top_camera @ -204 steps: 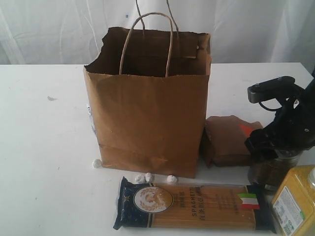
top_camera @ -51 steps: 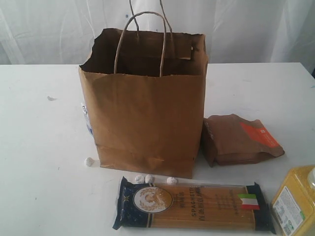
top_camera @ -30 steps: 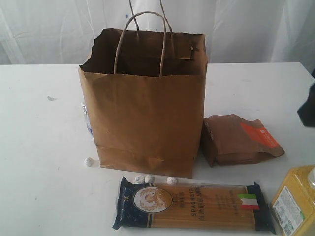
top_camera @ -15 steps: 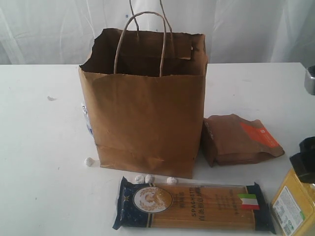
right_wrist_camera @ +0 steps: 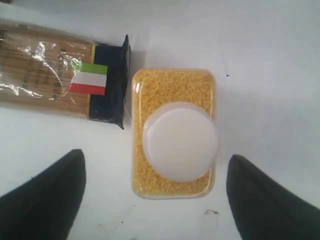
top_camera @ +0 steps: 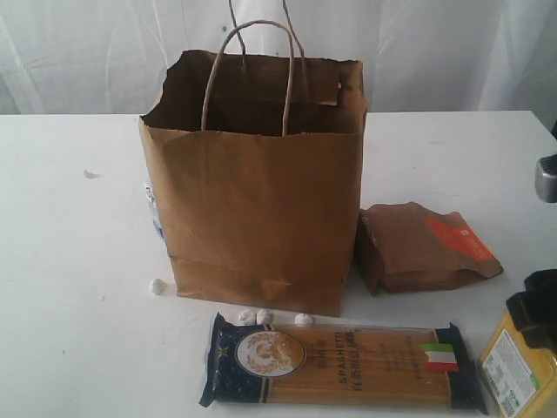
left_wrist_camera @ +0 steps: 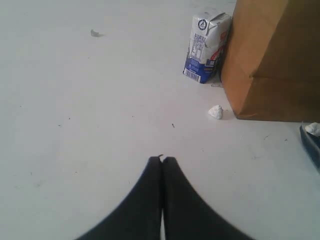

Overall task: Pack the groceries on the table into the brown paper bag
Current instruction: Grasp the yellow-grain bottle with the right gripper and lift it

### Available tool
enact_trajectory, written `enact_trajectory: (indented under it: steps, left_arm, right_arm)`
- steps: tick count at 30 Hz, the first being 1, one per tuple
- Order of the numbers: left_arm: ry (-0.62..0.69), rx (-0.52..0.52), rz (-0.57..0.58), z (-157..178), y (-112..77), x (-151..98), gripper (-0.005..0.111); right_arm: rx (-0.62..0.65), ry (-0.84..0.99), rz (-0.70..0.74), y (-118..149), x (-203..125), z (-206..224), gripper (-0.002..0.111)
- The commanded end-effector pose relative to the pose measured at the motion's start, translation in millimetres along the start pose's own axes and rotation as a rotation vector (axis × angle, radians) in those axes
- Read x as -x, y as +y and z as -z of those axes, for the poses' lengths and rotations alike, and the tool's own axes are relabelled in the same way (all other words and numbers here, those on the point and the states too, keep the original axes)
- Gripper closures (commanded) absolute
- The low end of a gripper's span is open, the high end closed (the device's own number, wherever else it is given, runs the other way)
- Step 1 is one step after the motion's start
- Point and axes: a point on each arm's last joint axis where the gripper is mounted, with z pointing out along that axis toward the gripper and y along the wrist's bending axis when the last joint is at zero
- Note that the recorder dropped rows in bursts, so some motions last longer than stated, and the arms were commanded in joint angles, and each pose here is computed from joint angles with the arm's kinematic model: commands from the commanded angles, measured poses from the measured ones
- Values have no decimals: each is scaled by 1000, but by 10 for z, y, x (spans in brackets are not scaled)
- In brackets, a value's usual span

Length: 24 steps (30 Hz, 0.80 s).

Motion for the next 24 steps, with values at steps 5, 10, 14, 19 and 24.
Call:
enact_trajectory:
  steps: [5,10,14,19,24]
  left_arm:
    - [-3,4,4,-1,3,-7,107]
    - [-3,4,4,-1,3,-7,107]
    - [-3,4,4,-1,3,-7,107]
    - [-3,4,4,-1,3,-7,107]
    - [-3,4,4,-1,3,-7,107]
  right_arm:
    - [-34,53,54,20,51,-344,37]
    - [-54,112,28,-35,44,-589,37]
    - [-55,128,37,-36,27,-734,54]
    - [-43,94,82,-23,68,-749,84]
    - [-25,29,87,-25,91,-630,108]
